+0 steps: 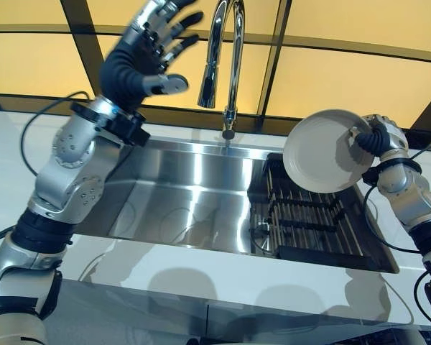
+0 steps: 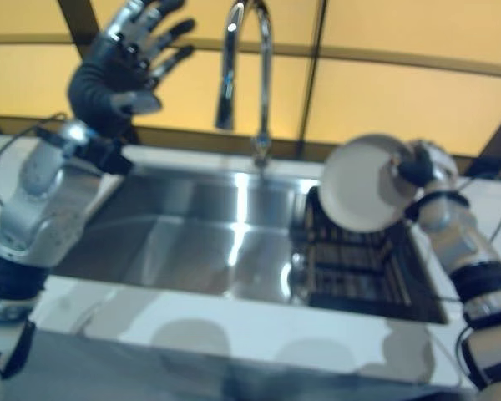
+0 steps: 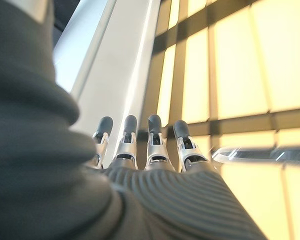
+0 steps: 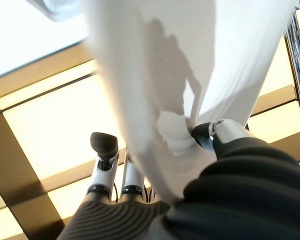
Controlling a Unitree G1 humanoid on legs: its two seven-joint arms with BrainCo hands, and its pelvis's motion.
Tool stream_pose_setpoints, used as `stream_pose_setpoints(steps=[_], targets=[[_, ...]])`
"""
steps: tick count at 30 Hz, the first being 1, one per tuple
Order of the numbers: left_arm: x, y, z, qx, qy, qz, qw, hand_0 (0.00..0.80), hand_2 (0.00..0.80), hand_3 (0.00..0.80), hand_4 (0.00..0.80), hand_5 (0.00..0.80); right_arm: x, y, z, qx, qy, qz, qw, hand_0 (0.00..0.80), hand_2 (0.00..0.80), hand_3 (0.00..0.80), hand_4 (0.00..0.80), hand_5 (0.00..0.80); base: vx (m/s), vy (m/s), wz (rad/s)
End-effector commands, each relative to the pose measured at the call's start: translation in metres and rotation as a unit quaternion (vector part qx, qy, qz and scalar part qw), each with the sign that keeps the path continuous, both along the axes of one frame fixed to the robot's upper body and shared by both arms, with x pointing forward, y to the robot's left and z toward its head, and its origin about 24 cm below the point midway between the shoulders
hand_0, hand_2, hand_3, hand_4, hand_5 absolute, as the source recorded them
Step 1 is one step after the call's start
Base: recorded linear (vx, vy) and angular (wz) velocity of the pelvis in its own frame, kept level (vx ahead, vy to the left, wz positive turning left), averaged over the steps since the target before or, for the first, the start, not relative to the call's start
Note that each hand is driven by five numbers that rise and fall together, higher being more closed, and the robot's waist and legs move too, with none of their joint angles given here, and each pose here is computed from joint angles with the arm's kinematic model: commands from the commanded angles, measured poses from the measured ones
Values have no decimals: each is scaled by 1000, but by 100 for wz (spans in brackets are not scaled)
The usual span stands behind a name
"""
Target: Take plates into dishwasher
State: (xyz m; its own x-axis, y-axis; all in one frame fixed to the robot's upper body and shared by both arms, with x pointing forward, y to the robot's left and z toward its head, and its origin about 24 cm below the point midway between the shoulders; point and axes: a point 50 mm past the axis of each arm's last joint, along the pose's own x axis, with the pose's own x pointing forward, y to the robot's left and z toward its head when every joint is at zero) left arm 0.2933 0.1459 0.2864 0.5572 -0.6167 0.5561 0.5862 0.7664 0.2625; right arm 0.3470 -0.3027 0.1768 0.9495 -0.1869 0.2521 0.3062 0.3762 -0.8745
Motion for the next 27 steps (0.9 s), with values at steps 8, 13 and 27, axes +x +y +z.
stream_pose_setpoints(steps=[8, 13, 27], targets=[[20, -34, -13, 76, 53, -72, 993, 0, 0, 0, 0, 0, 18, 23, 59, 19, -79, 23, 996, 800, 800, 800, 800, 800, 2, 2, -4], [22, -46, -25, 91, 86, -100, 987, 0, 0, 0, 0, 0, 21, 30, 57, 24, -75, 29, 996, 800, 800, 800, 800, 800, 2, -1, -4], [29, -48, -54, 123, 161, -88, 975, 0, 0, 0, 0, 0, 8, 55, 74, -46, -146, 106, 983, 800, 800, 800, 800, 800, 0, 0, 0]])
